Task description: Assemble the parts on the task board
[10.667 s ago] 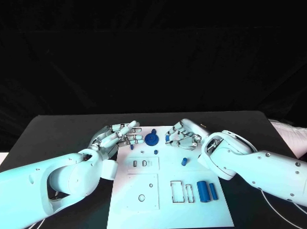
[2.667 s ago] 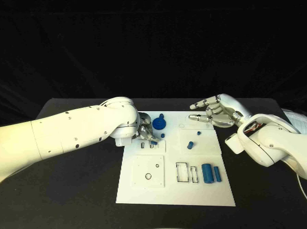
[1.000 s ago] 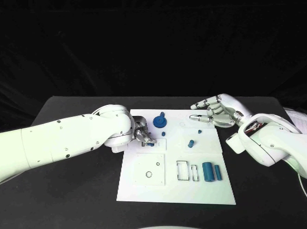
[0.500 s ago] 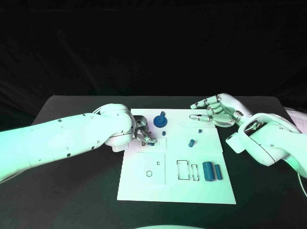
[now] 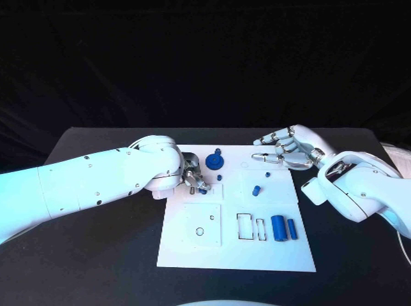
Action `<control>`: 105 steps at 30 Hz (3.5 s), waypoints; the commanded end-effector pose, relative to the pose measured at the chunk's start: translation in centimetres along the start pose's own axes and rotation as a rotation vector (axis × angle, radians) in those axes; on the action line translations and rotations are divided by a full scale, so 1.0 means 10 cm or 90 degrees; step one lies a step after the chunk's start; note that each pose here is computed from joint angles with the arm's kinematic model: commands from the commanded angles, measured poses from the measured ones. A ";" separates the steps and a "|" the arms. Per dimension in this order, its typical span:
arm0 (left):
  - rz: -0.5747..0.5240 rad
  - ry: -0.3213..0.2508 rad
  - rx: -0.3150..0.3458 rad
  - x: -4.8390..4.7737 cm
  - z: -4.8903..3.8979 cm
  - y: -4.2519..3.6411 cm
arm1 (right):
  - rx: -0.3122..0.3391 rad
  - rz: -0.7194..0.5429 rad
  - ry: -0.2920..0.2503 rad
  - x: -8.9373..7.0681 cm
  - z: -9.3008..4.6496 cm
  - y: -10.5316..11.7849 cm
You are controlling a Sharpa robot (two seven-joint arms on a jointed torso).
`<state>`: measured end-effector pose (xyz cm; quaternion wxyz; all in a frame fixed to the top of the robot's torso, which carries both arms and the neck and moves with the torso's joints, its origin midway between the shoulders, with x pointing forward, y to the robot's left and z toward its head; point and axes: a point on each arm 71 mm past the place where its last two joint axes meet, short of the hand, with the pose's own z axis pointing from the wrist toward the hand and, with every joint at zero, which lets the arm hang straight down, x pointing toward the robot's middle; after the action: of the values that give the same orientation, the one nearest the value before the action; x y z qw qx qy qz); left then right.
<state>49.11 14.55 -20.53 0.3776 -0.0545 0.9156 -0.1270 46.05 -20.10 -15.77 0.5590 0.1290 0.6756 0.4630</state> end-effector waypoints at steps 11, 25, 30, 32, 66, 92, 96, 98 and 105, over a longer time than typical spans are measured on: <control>0.025 0.043 -0.031 0.102 0.070 0.000 | -0.007 -0.004 0.012 0.02 0.00 0.01; 0.031 0.038 -0.040 0.090 0.083 0.009 | -0.007 -0.004 0.011 0.02 -0.01 0.01; 0.033 0.034 -0.043 0.081 0.088 0.019 | -0.006 -0.004 0.011 0.02 -0.01 0.00; 0.033 0.033 -0.044 0.077 0.090 0.025 | -0.005 -0.004 0.011 0.02 -0.01 0.00; -0.041 -0.033 -0.007 -0.350 -0.237 0.088 | 0.005 -0.003 0.007 0.02 -0.01 -0.06; 0.026 -0.026 -0.112 -0.892 0.102 0.271 | 0.007 -0.002 0.010 0.05 0.00 -0.07; 0.033 -0.015 -0.119 -0.876 0.139 0.280 | 0.006 -0.002 0.011 0.05 0.00 -0.06; 0.036 -0.010 -0.120 -0.866 0.153 0.281 | 0.006 -0.002 0.011 0.05 0.00 -0.06; 0.044 0.005 -0.123 -0.844 0.179 0.283 | 0.006 -0.002 0.011 0.05 0.00 -0.06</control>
<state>56.49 18.56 -16.62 0.3855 -0.0724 0.9190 -0.0412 46.18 -20.20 -16.54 0.5557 0.1334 0.6803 0.4589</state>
